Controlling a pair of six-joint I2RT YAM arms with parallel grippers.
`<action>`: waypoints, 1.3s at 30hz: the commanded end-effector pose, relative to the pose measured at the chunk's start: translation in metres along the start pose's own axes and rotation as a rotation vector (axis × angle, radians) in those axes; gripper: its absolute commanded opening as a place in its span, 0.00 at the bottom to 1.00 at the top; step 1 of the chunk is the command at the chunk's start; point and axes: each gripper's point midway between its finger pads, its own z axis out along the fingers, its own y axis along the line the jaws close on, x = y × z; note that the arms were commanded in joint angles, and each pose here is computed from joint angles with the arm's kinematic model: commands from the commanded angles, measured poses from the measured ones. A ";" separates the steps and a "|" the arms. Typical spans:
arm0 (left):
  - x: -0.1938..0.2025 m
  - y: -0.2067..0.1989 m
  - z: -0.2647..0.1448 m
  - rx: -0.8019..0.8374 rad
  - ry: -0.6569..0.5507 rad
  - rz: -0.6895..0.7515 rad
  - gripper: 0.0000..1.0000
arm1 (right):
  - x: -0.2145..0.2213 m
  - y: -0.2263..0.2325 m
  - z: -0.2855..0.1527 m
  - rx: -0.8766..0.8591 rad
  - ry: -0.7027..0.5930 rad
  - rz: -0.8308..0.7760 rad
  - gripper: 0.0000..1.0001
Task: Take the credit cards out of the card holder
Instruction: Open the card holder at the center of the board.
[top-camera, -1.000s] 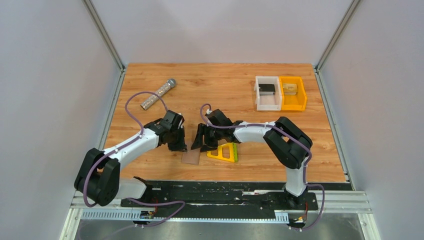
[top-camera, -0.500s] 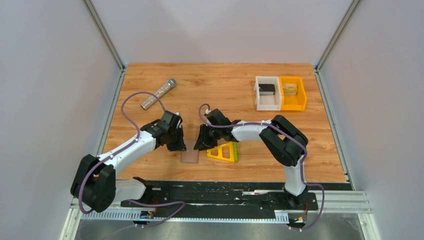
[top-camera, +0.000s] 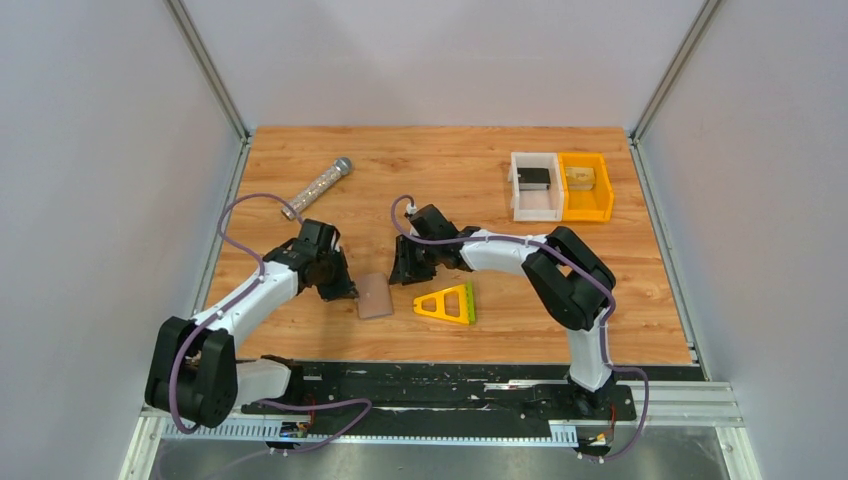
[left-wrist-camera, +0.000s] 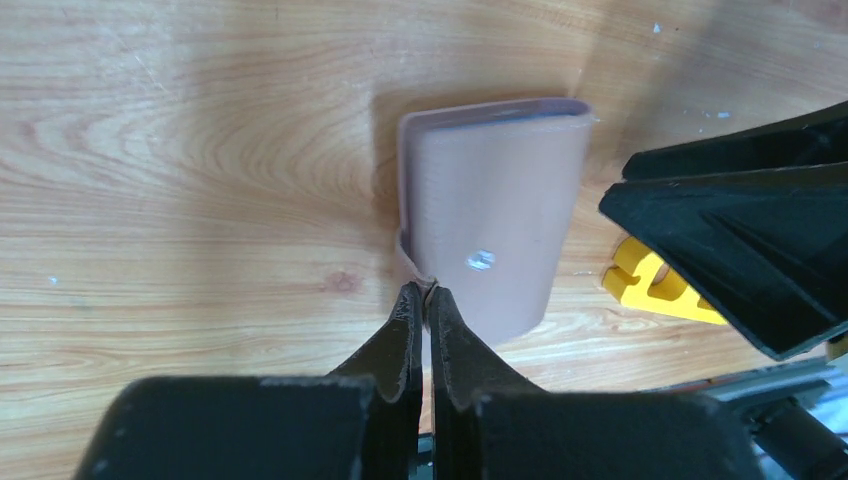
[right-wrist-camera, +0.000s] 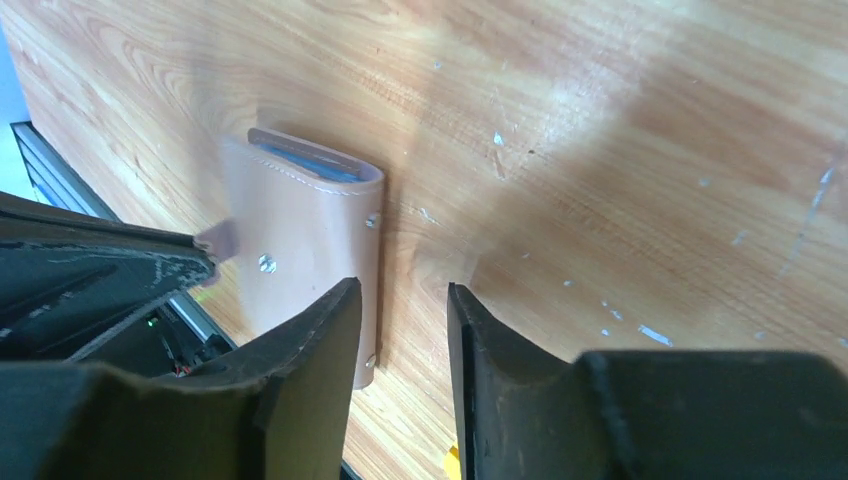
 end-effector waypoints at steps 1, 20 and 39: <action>0.004 -0.019 -0.001 0.150 0.014 -0.061 0.00 | -0.022 0.006 -0.009 0.035 -0.054 -0.036 0.43; 0.000 -0.036 -0.022 0.261 -0.047 -0.117 0.00 | 0.006 0.052 -0.023 -0.017 -0.052 -0.176 0.68; -0.002 -0.034 -0.025 0.257 -0.071 -0.137 0.00 | 0.020 0.061 -0.017 0.021 -0.067 -0.222 0.79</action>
